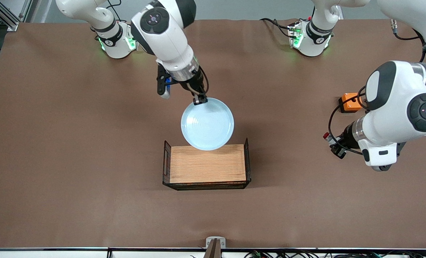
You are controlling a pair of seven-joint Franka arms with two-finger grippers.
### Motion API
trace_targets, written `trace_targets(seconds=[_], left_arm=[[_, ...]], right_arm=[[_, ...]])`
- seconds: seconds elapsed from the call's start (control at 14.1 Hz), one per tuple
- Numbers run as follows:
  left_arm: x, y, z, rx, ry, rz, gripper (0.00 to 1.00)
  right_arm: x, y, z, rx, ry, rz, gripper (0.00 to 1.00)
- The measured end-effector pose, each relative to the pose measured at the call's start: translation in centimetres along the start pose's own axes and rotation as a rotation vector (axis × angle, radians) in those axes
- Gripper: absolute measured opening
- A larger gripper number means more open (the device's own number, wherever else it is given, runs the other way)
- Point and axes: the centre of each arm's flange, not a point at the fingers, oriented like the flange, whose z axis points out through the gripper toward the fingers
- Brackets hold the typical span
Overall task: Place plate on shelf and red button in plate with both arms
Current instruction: 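Carry the light blue plate over the wooden tray with the right gripper, then lower the plate onto the wooden tray and open the right gripper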
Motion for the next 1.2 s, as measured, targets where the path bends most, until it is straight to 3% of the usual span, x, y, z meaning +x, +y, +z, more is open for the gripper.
trace_targets(seconds=[0.71, 0.99, 1.2], left_arm=[[-10.6, 4.1, -3.8, -0.104, -0.053, 0.125, 0.34], [-12.9, 5.4, -4.7, -0.191, -0.083, 0.135, 0.34], [-14.3, 6.1, -4.8, -0.214, -0.095, 0.119, 0.34]], right_arm=[[1.7, -3.4, 4.2, 0.006, 0.035, 0.055, 0.03], [2.4, -5.0, 6.4, 0.028, 0.035, 0.071, 0.03], [2.3, -5.5, 8.5, 0.046, 0.032, 0.071, 0.03]])
